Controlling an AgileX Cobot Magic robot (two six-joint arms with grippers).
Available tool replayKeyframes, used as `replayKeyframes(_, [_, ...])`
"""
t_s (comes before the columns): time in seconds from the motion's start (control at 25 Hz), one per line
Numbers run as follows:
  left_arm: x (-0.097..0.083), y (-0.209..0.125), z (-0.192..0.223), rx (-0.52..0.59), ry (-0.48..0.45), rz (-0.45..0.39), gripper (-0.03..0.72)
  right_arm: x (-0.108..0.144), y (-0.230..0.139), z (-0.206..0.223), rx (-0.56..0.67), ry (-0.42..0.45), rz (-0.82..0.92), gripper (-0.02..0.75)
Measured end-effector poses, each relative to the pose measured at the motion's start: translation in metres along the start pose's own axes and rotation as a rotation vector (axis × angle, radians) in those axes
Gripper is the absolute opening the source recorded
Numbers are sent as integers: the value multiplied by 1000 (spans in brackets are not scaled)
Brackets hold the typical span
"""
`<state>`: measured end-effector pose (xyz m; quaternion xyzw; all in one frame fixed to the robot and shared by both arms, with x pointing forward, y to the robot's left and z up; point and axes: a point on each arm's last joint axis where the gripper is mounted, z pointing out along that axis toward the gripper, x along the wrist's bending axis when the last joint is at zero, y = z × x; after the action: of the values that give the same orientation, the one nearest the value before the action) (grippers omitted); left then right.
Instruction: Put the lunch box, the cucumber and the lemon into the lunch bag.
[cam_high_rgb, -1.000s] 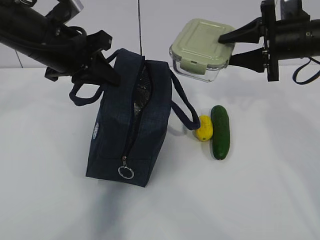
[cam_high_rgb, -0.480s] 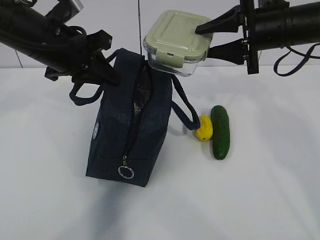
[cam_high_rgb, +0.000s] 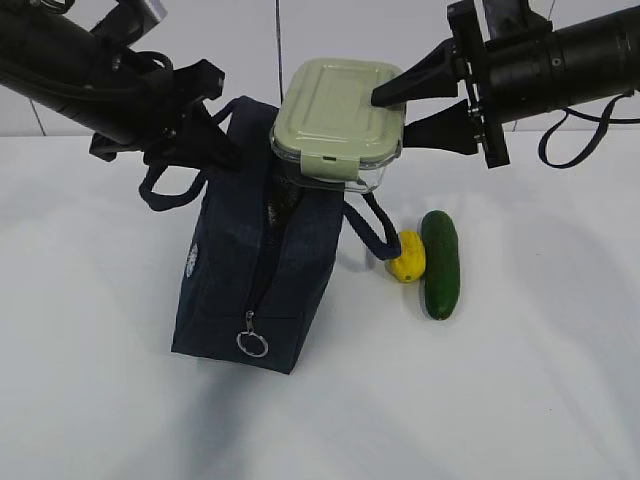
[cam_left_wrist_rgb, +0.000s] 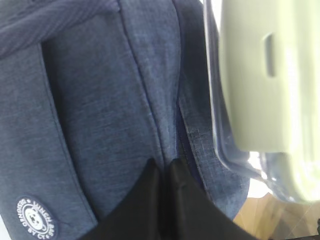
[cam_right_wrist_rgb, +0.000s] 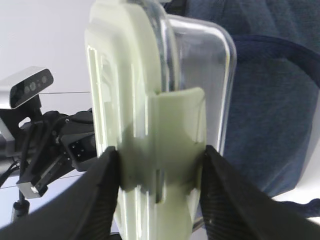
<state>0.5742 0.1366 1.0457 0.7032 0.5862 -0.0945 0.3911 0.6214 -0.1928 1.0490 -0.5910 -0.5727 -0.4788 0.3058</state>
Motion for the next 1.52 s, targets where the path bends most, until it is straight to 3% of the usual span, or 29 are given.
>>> replayKeyframes(0.36, [0, 0, 0, -2, -2, -2, -5, -6, 0, 2, 12, -13, 7, 368])
replayKeyframes(0.68, [-1, 0, 0, -6, -13, -14, -5, -27, 1, 12, 50, -50, 38, 368])
replayKeyframes(1.2, [-3, 1, 0, -11, -27, -29, -5, -22, -17, 45, 165, -96, -18, 367])
replayKeyframes(1.52, [-3, 0, 0, -5, -34, -34, -5, -44, -17, 63, 188, -126, 24, 367])
